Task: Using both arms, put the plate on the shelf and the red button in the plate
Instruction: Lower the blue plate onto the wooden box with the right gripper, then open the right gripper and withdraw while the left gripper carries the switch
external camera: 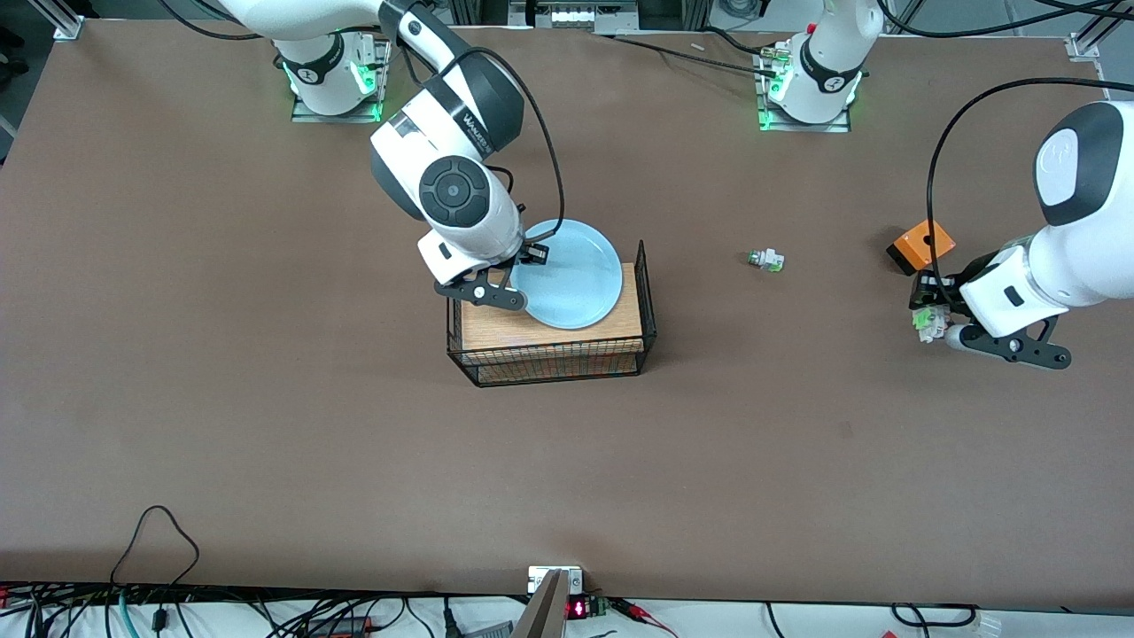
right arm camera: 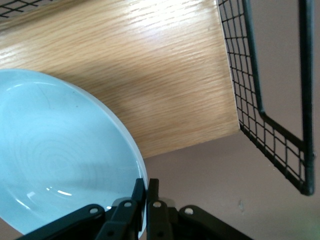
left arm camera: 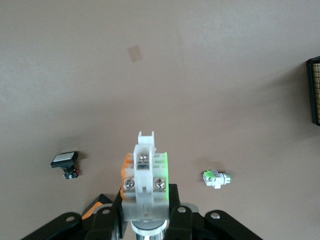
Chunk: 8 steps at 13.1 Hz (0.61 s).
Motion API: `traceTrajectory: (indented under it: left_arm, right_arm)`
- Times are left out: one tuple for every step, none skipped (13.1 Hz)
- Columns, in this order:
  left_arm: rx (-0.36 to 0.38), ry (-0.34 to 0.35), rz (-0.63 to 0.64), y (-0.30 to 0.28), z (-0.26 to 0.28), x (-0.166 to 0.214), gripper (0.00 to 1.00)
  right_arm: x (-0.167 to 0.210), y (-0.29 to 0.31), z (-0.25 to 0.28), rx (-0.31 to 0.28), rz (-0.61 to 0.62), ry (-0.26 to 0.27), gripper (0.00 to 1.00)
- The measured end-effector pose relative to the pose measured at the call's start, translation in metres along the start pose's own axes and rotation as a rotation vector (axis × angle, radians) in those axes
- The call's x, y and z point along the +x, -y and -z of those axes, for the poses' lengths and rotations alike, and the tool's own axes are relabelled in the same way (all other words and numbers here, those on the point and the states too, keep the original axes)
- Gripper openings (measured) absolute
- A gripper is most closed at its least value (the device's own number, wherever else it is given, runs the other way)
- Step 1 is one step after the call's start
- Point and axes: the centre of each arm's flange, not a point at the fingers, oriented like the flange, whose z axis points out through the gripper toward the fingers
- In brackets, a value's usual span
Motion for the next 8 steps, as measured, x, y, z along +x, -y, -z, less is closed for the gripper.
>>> traceTrajectory:
  left_arm:
    - [0.000,-0.001,-0.001,-0.001,0.001,0.000,0.34]
    - [0.001,-0.006,-0.004,-0.002,0.003,0.001,0.34]
    - [0.001,-0.013,-0.012,-0.007,0.006,0.002,0.34]
    - [0.002,-0.019,-0.022,-0.012,0.010,0.003,0.34]
    - [0.002,-0.025,-0.029,-0.017,0.013,0.004,0.34]
    - [0.003,-0.033,-0.035,-0.021,0.017,0.005,0.34]
    - [0.004,-0.039,-0.040,-0.023,0.020,0.005,0.34]
    - [0.004,-0.038,-0.043,-0.025,0.022,0.005,0.34]
  right_arm:
    - [0.001,0.000,-0.003,-0.003,-0.001,0.002,0.07]
    - [0.002,0.000,-0.006,-0.007,-0.001,0.005,0.09]
    - [0.003,0.000,-0.009,-0.011,-0.002,0.007,0.13]
    - [0.004,-0.001,-0.011,-0.013,-0.003,0.009,0.13]
    - [0.005,-0.001,-0.012,-0.014,-0.004,0.010,0.22]
    - [0.006,-0.001,-0.012,-0.015,-0.005,0.011,0.28]
    - [0.007,-0.002,-0.012,-0.015,-0.007,0.010,0.29]
    - [0.008,-0.003,-0.012,-0.013,-0.011,0.009,0.34]
